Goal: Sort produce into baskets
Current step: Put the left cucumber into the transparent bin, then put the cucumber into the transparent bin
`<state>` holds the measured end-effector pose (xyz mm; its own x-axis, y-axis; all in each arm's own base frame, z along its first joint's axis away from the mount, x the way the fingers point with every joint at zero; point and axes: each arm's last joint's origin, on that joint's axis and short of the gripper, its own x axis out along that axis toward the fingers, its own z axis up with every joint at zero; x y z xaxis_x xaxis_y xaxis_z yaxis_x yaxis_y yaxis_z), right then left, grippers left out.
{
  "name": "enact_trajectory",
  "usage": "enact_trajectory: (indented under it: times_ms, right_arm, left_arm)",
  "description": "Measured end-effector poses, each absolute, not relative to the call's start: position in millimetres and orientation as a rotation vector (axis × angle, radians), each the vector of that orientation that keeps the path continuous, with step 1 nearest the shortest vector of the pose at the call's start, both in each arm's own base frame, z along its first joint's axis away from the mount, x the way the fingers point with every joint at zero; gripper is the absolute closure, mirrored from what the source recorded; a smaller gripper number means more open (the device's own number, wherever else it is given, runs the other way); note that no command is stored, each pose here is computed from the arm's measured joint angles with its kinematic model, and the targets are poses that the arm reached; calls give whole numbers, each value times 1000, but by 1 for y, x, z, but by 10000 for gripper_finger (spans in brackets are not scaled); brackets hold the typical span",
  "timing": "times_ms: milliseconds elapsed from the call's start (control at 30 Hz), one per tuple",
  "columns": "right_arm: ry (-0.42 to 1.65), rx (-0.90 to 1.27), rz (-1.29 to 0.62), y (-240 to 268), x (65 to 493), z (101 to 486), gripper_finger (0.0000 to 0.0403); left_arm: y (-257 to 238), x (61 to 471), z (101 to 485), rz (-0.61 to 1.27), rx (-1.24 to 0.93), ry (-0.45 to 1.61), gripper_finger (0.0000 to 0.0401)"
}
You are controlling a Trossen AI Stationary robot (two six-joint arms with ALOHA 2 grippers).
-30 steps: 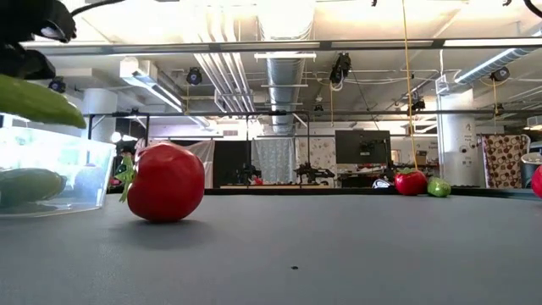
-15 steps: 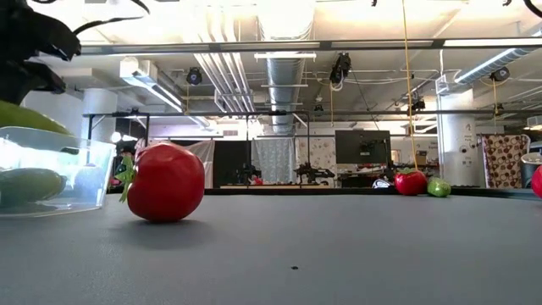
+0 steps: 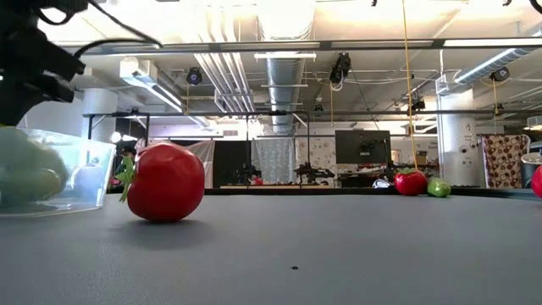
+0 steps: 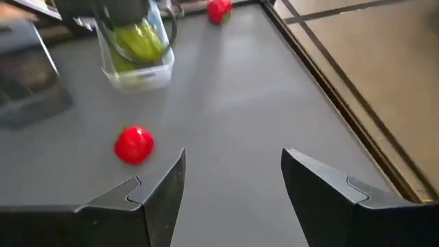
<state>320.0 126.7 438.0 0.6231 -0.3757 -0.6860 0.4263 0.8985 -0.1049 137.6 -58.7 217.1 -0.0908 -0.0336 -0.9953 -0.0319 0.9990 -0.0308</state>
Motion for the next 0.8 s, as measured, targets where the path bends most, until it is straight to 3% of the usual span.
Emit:
enact_trajectory:
  times_ms: [200, 467, 667, 800]
  right_arm:
    - [785, 130, -397, 127, 312, 445, 170]
    - [828, 122, -420, 134, 317, 433, 170]
    - [870, -14, -505, 134, 323, 411, 170]
    - [834, -166, -655, 129, 329, 391, 170]
  left_arm:
    - [-60, 147, 206, 18, -6, 1734, 204]
    - [-60, 152, 198, 121, 29, 1805, 151]
    - [-63, 159, 225, 169, 6, 1810, 117]
    - [-63, 171, 259, 244, 52, 1624, 119]
